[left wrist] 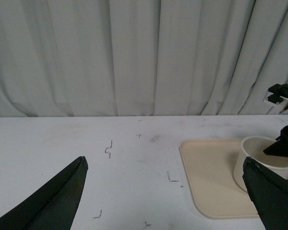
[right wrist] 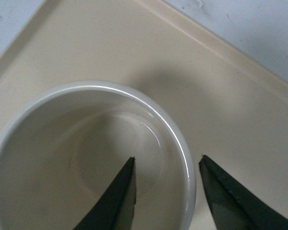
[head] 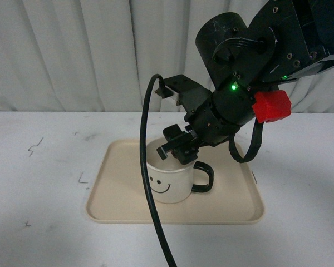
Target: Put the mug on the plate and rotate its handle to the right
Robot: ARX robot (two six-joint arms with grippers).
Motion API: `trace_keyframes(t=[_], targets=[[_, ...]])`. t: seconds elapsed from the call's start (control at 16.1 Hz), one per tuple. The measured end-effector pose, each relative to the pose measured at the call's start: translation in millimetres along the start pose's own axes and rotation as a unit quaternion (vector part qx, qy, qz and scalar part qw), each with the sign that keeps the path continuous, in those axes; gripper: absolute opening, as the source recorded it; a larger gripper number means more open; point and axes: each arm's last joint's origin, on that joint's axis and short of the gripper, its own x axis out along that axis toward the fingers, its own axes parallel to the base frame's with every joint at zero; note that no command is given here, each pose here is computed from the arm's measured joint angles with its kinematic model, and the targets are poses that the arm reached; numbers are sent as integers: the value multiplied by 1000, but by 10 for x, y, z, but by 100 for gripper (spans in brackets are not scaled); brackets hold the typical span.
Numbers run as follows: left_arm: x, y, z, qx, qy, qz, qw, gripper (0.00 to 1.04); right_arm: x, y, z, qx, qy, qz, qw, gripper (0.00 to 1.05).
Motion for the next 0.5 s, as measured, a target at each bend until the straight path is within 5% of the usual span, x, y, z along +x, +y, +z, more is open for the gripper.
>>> trace_keyframes(t=[0.25,0.5], targets=[[0,0,0,0,0,0,1000,98,-61,-131,-20,29,2,33,999,4],[0,0,0,0,0,0,1000,98,-345,-261,52,-58,19,61,996,3]])
